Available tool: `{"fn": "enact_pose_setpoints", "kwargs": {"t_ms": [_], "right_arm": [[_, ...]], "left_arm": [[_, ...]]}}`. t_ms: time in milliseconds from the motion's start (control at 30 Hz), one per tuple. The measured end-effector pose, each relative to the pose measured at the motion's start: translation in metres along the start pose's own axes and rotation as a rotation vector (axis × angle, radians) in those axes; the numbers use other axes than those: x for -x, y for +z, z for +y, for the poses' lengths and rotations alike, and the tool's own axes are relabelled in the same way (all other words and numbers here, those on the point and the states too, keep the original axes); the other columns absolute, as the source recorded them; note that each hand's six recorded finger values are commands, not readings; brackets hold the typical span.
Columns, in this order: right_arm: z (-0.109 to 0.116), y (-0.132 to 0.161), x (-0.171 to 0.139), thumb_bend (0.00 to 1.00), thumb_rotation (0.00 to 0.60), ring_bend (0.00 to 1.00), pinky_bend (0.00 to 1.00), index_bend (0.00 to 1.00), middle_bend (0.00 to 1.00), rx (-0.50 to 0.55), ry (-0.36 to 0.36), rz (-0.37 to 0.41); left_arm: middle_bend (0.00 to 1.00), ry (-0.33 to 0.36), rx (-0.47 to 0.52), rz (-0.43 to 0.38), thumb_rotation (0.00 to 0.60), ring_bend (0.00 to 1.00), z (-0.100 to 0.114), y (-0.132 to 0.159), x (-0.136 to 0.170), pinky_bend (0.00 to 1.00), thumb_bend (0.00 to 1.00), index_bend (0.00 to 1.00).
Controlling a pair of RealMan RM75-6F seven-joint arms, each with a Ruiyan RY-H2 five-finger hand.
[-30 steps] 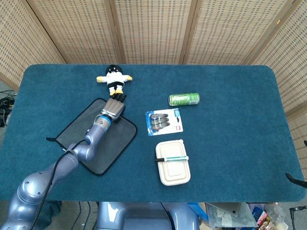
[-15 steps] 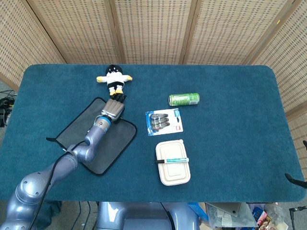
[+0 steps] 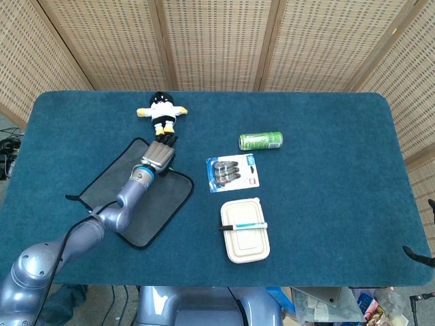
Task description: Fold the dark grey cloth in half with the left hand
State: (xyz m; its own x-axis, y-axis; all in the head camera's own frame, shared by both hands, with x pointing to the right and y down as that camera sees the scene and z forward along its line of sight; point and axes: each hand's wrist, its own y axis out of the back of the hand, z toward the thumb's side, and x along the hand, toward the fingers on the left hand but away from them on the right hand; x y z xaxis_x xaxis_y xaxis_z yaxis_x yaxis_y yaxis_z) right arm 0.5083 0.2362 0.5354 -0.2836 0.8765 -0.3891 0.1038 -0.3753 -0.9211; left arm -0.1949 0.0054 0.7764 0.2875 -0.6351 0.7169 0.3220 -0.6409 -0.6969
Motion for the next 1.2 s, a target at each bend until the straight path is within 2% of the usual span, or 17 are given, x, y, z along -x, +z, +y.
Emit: {"fn": "enact_pose_setpoints", "kwargs": {"t_ms": [300,700,1000,1200], "right_arm": [[0.002,0.004,-0.003,0.00,0.600,0.00,0.00,0.00,0.00,0.006,-0.007,0.015],[0.005,0.009,-0.008,0.00,0.600,0.00,0.00,0.00,0.00,0.017,-0.011,0.040],[0.008,0.011,-0.009,0.00,0.600,0.00,0.00,0.00,0.00,0.030,-0.015,0.052],[0.011,0.013,-0.011,0.00,0.600,0.00,0.00,0.00,0.00,0.044,-0.018,0.063]], "left_arm": [[0.00,0.008,0.009,-0.016,0.600,0.00,-0.001,-0.011,0.020,0.00,0.87,0.68],[0.00,-0.020,0.024,-0.012,0.600,0.00,-0.007,-0.027,0.070,0.00,0.88,0.68],[0.00,-0.085,-0.007,0.081,0.600,0.00,-0.026,-0.045,0.119,0.00,0.88,0.68],[0.00,-0.164,-0.055,0.092,0.600,0.00,-0.055,-0.051,0.155,0.00,0.89,0.68]]}}
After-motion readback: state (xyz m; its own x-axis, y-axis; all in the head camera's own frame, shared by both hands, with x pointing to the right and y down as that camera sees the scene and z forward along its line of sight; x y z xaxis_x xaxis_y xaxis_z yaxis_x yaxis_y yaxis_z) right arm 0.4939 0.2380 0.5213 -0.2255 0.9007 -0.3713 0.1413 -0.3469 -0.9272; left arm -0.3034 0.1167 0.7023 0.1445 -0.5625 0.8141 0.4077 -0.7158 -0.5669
